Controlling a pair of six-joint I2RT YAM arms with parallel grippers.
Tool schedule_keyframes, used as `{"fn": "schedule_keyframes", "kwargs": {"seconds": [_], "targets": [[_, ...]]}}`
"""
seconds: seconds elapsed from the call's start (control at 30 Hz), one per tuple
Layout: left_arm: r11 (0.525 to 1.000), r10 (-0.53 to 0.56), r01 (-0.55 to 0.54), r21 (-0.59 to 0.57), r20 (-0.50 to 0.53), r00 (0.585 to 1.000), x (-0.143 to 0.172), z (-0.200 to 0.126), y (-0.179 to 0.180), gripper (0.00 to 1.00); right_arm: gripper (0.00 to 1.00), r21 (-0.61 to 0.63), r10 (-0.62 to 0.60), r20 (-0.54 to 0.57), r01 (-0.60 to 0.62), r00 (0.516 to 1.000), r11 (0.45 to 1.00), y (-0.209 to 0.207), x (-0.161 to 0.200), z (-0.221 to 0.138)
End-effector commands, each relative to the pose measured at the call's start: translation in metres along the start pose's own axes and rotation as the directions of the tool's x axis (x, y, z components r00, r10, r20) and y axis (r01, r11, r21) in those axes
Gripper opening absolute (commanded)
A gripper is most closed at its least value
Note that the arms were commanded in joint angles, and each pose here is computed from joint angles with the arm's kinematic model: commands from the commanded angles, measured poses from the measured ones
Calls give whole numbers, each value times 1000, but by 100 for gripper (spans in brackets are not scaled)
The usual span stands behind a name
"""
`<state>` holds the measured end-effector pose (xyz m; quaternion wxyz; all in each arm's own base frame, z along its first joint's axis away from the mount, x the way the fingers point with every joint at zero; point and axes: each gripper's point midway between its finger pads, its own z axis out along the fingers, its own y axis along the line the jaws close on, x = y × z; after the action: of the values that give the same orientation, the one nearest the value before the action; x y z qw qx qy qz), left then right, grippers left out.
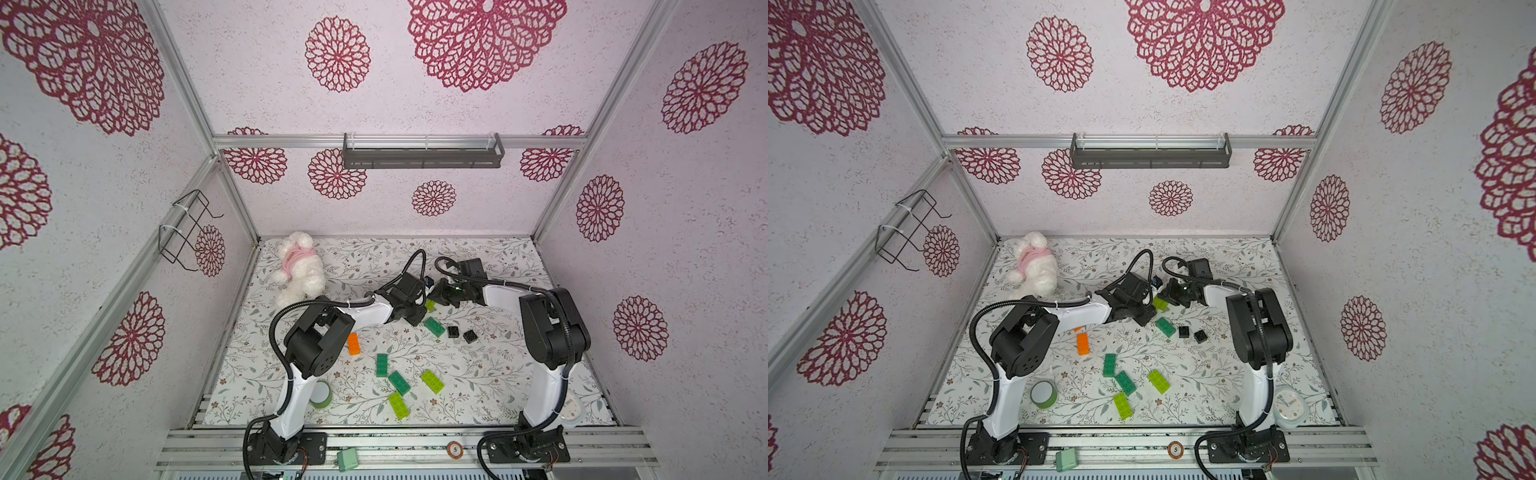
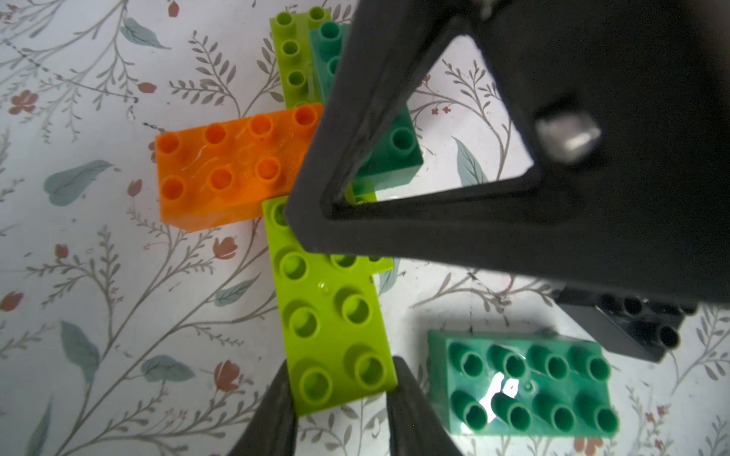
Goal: Assemble a small pinwheel with lego
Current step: Assemble the lego brick with the lego brick.
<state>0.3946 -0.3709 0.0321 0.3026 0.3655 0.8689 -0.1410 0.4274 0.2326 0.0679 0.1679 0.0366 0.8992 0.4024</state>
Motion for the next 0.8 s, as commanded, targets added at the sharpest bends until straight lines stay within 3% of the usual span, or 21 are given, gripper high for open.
{"fn": "schedule_keyframes", "kwargs": {"seconds": [0.0,0.23,0.5,0.77], "targets": [[1000,-7,7,19,5,1000,-6,0,-6,22,0,-34,12,-12,-12,1000,999,7,4,-1],[1000,-10,10,16,4,1000,-5,1,-5,21,0,63,21,-31,-19,999,998,-19,9,9],[996,-82,82,36,-4,997,-6,3,-7,20,0,300,16,-61,3,998,954,-62,29,-3],[993,-116,117,5,-27,993,16,9,-1,20,0,330,41,-81,-12,996,944,-80,51,-4]]}}
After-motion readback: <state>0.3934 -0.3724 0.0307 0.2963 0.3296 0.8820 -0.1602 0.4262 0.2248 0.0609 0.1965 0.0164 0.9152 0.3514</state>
